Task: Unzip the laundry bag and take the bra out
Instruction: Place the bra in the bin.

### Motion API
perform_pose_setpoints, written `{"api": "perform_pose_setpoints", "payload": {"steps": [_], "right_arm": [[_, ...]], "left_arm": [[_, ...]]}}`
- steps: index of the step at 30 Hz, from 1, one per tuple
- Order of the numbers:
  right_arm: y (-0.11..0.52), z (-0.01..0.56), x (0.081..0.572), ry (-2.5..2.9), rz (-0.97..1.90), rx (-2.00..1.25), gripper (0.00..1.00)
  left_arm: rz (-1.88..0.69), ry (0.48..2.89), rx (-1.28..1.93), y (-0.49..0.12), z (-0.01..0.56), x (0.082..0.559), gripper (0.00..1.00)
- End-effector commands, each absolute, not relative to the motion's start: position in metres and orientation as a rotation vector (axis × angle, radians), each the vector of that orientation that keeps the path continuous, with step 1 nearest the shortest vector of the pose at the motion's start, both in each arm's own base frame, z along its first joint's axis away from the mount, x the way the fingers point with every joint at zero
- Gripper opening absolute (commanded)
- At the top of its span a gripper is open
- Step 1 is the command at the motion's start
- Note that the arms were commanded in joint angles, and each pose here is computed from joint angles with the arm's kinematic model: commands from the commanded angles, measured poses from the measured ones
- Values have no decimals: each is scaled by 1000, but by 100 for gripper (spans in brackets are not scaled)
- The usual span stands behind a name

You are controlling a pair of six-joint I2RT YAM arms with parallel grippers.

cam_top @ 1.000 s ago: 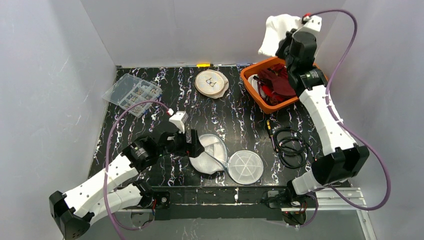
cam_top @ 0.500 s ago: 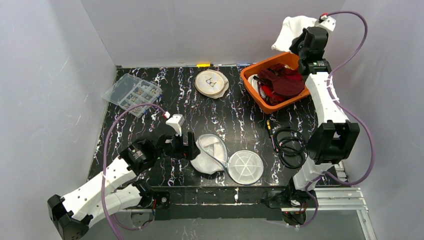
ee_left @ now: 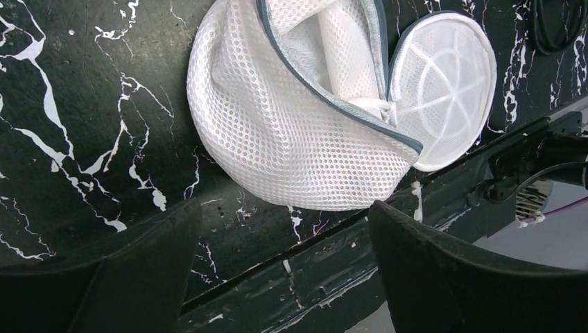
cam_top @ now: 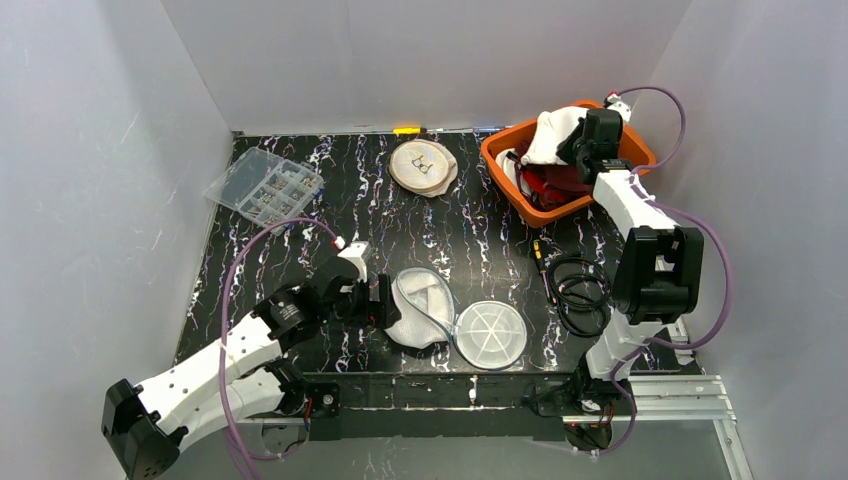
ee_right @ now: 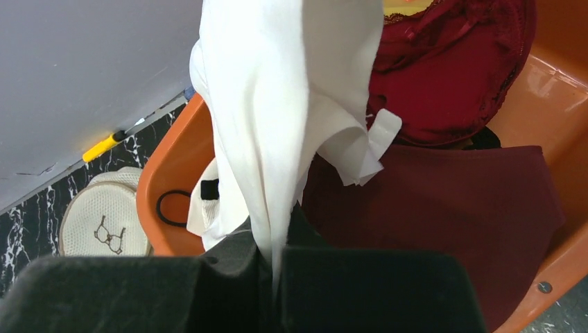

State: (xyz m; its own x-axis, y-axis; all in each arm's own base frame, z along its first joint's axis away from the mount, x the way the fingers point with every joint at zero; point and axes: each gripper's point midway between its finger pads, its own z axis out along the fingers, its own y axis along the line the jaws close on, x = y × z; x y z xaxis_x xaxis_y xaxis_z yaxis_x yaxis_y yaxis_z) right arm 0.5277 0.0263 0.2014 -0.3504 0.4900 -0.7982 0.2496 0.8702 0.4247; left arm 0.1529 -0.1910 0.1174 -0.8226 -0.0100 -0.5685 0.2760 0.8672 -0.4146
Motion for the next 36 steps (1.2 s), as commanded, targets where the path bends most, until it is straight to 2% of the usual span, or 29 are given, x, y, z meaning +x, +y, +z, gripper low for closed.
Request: {"api": "perform_pose_setpoints", "payload": {"steps": [1, 5, 9, 12, 17, 20, 23, 27, 30, 36], "right_arm": [[25, 225, 543, 1842, 317, 535, 1], [20, 202, 541, 1904, 298, 556, 3], [18, 191, 536, 1933, 299, 589, 39], [19, 196, 532, 1931, 306, 602, 51], [14, 207, 520, 1951, 275, 623, 64], [8, 222, 507, 1949, 233, 632, 83], [4, 243, 490, 1927, 208, 638, 98], [16, 274, 471, 1883, 243, 600, 98], [36, 290, 468, 1840, 345, 550, 95], [76, 259, 468, 1929, 534, 526, 78]], "left_arm": [[-686, 2459, 175, -195, 117, 153, 88], [-686, 2465, 167, -197, 115, 155, 88], [-710, 2484, 180, -201, 112, 152, 88], [-713, 2484, 182, -202, 113, 152, 88], [-712, 2477, 180, -202, 116, 153, 88], [-713, 2471, 176, -201, 116, 153, 89], [-710, 2472, 176, -201, 115, 154, 88], [-701, 2468, 177, -201, 117, 155, 89], [-685, 2449, 163, -200, 120, 160, 89], [-630, 2446, 134, -202, 124, 173, 88]]}}
